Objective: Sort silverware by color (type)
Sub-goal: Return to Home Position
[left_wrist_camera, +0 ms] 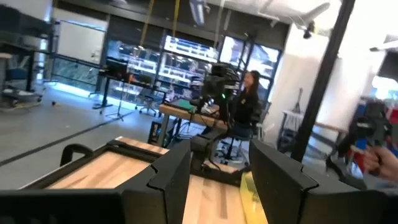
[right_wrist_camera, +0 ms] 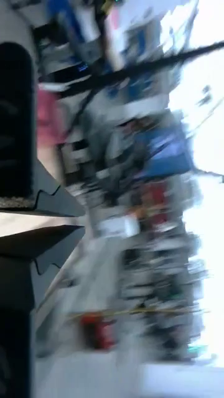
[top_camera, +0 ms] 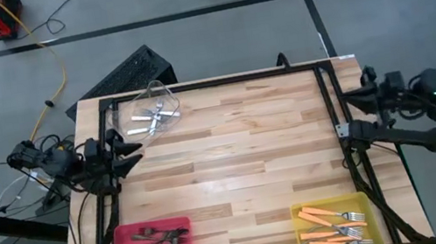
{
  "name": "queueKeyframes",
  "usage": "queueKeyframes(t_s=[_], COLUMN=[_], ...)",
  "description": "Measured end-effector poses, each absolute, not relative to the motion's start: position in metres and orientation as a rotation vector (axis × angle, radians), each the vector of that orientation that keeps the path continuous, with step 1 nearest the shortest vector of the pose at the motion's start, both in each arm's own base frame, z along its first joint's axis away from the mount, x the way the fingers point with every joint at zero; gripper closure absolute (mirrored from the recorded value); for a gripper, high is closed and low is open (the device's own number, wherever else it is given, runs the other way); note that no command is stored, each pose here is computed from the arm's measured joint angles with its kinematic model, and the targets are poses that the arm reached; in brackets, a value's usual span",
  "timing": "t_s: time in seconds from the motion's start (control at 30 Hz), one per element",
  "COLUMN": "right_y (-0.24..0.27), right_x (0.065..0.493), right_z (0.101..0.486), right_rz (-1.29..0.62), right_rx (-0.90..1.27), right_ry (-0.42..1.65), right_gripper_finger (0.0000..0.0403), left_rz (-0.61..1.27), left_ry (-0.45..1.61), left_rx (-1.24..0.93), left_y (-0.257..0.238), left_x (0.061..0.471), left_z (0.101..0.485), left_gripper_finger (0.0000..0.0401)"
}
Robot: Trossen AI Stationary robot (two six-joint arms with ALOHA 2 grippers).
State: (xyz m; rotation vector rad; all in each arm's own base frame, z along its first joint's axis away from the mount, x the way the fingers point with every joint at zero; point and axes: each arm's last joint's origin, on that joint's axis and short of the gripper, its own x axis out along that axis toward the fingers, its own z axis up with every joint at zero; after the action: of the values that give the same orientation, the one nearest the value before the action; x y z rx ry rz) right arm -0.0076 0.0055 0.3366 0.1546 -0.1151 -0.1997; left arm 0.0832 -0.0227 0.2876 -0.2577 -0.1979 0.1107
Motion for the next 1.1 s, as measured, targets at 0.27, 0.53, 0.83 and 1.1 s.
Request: queueKeyframes(t_s=[0.27, 0.53, 0.83, 1.1], right_y=[0.005, 0.0, -0.01, -0.016], right_x=[-0.01, 0.01, 0.05, 0.072], right_z=[0.341, 0.325, 0.277, 0.244], right_rz=[-0.173, -0.159, -0.152, -0.144], right_rx=[0.074, 0.061, 0.131, 0.141], right_ry=[-0.26, -0.279, -0.224, -0.276], right_gripper_finger=[0.0343, 0.0343, 0.0343, 0.0343], left_rz=[0.118, 0.179, 0.18, 0.205], left_ry=[-0.236, -0.262, -0.224, -0.21], left_rx=[-0.312, -0.345, -0.421, -0.383], left_y=[-0.022, -0.017, -0.011, -0.008], left_x=[0.082, 0.075, 0.063, 0.059], left_z=[0.291, 0.292, 0.283, 0.272], left_gripper_finger=[0.025, 0.025, 0.025, 0.025])
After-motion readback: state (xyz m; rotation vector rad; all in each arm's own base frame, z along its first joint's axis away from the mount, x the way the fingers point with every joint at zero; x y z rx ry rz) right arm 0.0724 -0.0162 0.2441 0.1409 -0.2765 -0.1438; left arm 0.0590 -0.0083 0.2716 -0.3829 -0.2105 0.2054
